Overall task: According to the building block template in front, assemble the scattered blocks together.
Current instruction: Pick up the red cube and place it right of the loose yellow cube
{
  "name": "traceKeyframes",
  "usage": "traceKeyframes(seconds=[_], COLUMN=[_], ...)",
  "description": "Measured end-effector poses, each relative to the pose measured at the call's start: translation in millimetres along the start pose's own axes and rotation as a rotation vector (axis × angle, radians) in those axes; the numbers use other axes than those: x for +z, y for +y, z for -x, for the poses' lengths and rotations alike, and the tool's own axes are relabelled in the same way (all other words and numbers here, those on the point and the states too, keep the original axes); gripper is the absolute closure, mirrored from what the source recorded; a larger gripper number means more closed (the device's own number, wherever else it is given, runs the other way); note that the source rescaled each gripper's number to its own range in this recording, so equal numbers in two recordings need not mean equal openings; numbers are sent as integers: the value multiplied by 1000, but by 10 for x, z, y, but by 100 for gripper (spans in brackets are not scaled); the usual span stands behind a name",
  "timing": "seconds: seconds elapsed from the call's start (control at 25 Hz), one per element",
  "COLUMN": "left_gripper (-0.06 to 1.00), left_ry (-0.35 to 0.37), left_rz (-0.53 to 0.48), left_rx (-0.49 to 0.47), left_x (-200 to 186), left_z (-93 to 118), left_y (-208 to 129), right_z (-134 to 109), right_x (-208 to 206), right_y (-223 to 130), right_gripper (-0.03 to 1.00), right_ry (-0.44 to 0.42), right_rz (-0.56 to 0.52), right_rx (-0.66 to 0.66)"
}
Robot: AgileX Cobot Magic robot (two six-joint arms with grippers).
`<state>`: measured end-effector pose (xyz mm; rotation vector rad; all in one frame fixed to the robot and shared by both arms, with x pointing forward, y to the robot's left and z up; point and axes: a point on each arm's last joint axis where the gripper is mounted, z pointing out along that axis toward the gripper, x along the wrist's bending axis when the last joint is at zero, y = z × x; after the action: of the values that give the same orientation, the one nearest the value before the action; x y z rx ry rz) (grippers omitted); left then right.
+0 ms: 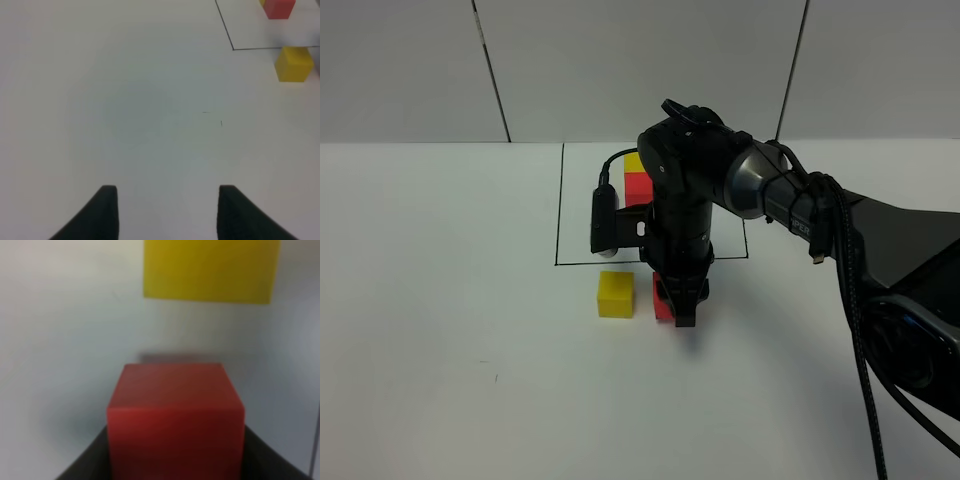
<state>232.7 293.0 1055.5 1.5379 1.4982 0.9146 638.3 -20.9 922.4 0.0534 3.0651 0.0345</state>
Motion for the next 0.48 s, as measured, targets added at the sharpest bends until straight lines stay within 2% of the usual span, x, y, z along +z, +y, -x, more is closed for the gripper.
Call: traceKeyframes(seconds=[0.24,0.48], left_gripper=[92,92], left_ry=[1,1], left_rz=[0,0], left_rx=[0,0], left_x=[0,0], left_z=[-1,-1], left_y=[0,0], right_z=[1,37], right_x=[196,202], right_y=[8,-18], right_gripper=[96,96], right_ry=[53,54], right_rz=[12,27], right_rx=[68,88])
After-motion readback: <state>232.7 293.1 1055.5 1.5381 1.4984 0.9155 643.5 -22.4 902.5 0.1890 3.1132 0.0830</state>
